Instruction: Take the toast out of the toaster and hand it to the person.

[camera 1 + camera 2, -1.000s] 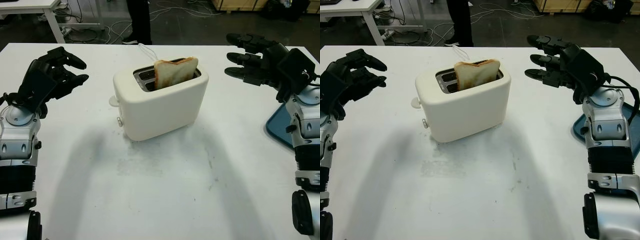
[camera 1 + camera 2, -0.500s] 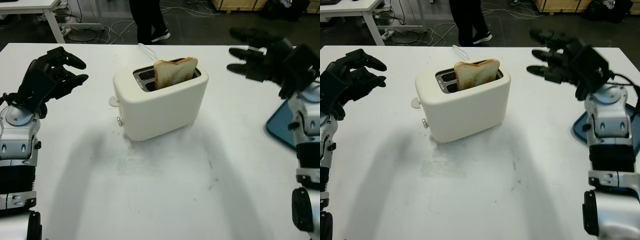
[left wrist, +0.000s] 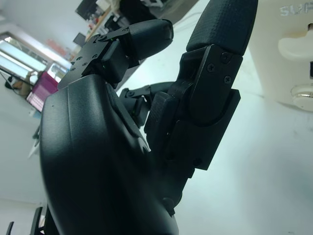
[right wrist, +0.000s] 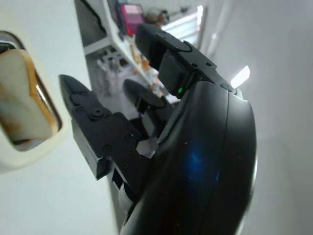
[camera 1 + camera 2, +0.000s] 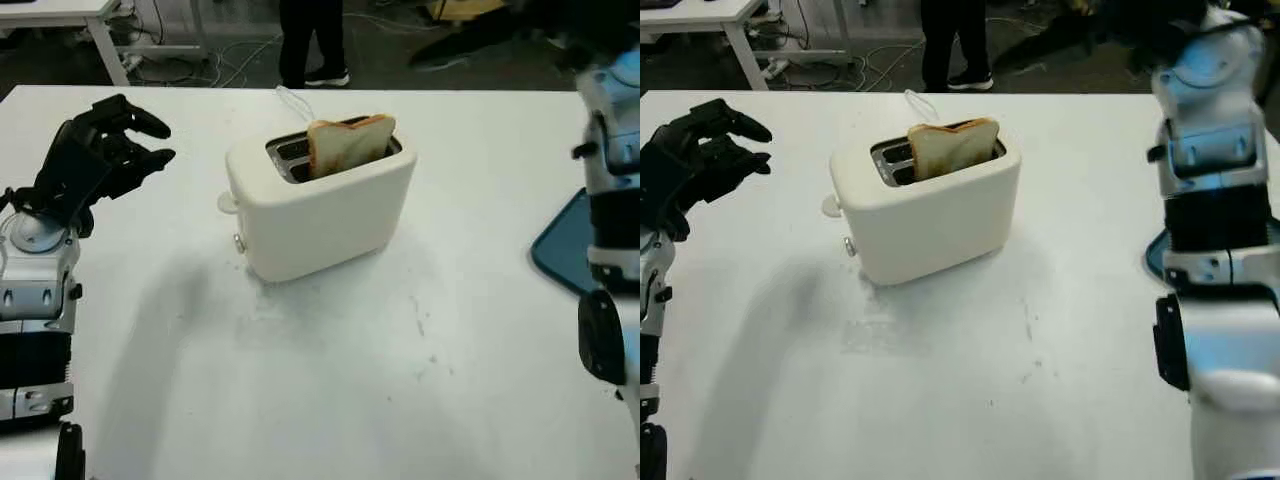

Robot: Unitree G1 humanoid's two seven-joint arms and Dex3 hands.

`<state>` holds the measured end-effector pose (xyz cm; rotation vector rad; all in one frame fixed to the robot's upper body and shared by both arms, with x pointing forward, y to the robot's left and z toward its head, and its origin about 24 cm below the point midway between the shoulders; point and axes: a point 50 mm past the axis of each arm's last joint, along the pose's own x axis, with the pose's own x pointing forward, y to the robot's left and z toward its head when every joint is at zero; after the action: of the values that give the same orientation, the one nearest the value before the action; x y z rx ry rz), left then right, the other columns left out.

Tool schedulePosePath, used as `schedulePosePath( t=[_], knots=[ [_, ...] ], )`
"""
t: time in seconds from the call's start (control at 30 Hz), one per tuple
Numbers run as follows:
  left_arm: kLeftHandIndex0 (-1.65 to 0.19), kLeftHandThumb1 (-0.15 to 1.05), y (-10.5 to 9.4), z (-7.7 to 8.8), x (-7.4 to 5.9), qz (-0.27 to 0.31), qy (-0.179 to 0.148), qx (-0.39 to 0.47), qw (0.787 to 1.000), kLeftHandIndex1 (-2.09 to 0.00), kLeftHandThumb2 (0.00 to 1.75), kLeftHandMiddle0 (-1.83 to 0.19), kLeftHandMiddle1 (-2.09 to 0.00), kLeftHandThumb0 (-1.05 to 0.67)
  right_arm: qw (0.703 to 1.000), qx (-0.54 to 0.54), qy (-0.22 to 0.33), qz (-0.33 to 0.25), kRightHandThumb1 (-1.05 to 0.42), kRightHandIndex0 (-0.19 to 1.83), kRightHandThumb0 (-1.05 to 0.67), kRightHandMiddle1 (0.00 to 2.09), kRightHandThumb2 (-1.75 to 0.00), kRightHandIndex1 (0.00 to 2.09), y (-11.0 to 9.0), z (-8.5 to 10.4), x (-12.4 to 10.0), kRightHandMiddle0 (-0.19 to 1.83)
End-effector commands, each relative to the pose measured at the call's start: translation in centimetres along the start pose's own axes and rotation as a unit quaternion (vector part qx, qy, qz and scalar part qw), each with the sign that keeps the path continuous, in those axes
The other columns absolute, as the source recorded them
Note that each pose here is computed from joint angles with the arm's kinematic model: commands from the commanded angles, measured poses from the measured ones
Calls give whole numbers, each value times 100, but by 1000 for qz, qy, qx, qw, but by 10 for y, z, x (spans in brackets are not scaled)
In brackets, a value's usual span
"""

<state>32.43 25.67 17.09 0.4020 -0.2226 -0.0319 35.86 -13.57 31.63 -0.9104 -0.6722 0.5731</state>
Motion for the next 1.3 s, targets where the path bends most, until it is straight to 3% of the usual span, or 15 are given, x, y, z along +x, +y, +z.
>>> schedulePosePath(
  t=[0.0, 0.13, 0.3, 0.53, 1.1, 1.27],
  knots=[
    [-47, 87, 0, -1, -2, 3, -2, 0, 1000, -133, 0, -51, -139, -105, 999, -40, -2, 29, -47, 67, -38, 49, -1, 90, 10, 3, 10, 80],
    [-49, 86, 1, -1, -1, 4, -1, -5, 1000, -133, 0, -52, -139, -105, 992, -106, 9, 74, -51, 64, -54, 40, -1, 81, 30, 6, 19, 78],
    [-49, 87, 1, -1, -1, 4, -1, -2, 1000, -132, 0, -52, -138, -105, 988, -115, 11, 100, -54, 58, -45, 32, -1, 76, 49, 2, 24, 75],
    [-49, 86, 1, -2, -1, 4, -1, -7, 1000, -132, 0, -53, -138, -105, 982, -142, 11, 126, -58, 52, -47, 25, -2, 76, 66, -6, 26, 73],
    [-50, 86, 0, -5, -4, 6, 3, -7, 1000, -130, 0, -53, -136, -105, 972, -189, 46, 133, -63, 52, -38, 16, -1, 78, 72, -30, 24, 75],
    [-51, 86, 0, -6, -4, 6, 4, -8, 1000, -128, 0, -54, -135, -105, 970, -196, 54, 135, -65, 58, -35, 12, -1, 70, 69, -32, 22, 79]
  ],
)
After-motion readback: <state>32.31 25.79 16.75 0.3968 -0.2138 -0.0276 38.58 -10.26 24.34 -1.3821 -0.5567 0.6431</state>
